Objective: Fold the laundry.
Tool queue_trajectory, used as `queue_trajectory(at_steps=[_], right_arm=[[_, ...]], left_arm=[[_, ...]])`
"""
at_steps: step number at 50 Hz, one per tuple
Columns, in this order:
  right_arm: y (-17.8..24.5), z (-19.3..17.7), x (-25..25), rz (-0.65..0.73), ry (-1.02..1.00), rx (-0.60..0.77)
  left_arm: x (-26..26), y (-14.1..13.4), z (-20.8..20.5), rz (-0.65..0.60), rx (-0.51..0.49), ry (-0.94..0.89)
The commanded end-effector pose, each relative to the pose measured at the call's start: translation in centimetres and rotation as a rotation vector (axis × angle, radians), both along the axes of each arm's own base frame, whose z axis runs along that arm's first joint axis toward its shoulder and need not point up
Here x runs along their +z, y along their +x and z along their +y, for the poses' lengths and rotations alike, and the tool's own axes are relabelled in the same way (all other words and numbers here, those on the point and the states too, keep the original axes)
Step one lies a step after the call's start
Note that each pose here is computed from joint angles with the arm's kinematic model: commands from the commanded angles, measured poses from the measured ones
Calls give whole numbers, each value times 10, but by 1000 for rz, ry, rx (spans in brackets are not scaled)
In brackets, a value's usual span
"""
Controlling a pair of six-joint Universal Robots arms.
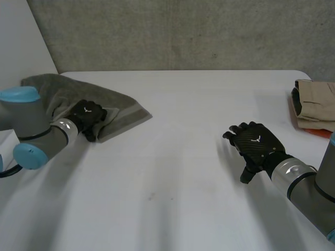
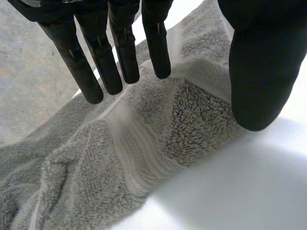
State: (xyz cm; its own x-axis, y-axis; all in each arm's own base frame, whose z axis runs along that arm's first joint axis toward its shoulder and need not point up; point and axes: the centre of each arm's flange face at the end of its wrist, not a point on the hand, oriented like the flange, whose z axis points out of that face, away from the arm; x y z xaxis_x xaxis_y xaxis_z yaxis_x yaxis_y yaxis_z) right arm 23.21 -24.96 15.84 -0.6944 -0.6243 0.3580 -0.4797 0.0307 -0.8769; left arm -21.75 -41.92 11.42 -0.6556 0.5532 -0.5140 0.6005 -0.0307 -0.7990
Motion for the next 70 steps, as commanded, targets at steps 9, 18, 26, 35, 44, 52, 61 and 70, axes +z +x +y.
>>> queue_trajectory(at_steps=[9,18,26,35,44,52,61,70], right_arm=[[-1,2,-2,3,9,-3],[-1,1,-1,4,5,-8],[-10,-11,5,-3,-15,-53],[-39,-40,19,-12,-68,-212],[-68,-63,29,-15,-136,-339],[-66,-61,30,-17,-130,-318],[-52,-45,42,-32,-41,-197],[-10,-12,54,-10,162,-3]], left_arm=[[-12,-1,-16,0,9,-38],[34,-23,-2,23,147,-141],[93,-89,89,319,44,-53],[108,-183,219,604,-249,163],[96,-245,248,758,-413,146],[95,-222,214,726,-323,107],[110,-136,187,483,-160,4],[91,-54,147,227,38,-59]])
